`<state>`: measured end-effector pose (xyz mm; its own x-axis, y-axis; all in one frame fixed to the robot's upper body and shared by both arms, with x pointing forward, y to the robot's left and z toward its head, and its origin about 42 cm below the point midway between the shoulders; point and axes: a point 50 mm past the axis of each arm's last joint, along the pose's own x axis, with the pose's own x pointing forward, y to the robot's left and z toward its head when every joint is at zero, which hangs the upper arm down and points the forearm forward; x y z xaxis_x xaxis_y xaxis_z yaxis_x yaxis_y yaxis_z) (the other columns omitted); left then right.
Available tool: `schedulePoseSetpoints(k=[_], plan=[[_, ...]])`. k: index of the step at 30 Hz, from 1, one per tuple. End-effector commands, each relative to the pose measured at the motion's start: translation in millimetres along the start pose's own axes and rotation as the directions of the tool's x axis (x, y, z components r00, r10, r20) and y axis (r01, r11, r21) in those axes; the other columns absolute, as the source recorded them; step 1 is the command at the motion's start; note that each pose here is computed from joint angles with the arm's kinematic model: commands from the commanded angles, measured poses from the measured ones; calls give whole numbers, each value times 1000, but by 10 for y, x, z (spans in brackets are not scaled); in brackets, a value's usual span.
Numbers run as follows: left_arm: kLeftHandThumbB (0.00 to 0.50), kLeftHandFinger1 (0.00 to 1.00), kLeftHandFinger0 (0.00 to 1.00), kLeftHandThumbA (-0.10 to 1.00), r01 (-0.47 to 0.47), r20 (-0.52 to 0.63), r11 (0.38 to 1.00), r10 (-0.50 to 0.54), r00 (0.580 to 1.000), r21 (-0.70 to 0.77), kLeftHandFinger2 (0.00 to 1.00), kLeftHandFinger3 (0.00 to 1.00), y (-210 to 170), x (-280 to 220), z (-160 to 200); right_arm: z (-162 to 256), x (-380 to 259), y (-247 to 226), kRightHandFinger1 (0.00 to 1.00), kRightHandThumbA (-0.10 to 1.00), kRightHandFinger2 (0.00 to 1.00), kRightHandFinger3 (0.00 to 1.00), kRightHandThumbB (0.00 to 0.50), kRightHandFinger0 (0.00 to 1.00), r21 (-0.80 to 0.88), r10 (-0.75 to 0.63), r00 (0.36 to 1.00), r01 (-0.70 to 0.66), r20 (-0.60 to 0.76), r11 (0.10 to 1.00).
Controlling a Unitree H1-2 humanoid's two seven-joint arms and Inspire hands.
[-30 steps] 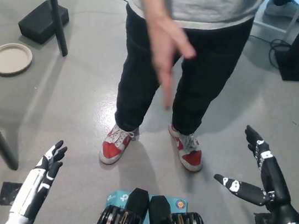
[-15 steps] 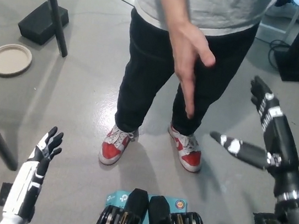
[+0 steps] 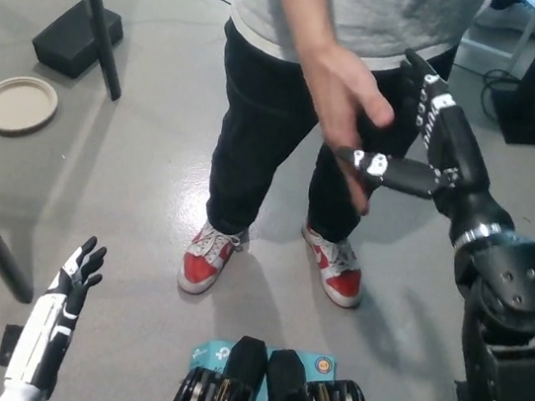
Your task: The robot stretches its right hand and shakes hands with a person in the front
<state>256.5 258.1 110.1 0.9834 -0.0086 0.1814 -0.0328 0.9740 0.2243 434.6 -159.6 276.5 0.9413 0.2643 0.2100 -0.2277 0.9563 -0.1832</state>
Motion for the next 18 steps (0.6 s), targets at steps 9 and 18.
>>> schedulePoseSetpoints(k=[9, 18], plan=[[144, 1000, 1000, 1000, -17, 76, 999, 14, 997, 40, 1000, 1000, 96, 109, 105, 140, 721, 188, 1000, 1000, 1000, 1000, 398, 1000, 0, 75, 995, -75, -62, 997], [142, 1000, 1000, 1000, -15, 78, 998, 10, 997, 55, 1000, 1000, 119, 151, 102, 139, 978, 356, 1000, 976, 1000, 1000, 402, 1000, -34, 110, 985, -115, -129, 993]])
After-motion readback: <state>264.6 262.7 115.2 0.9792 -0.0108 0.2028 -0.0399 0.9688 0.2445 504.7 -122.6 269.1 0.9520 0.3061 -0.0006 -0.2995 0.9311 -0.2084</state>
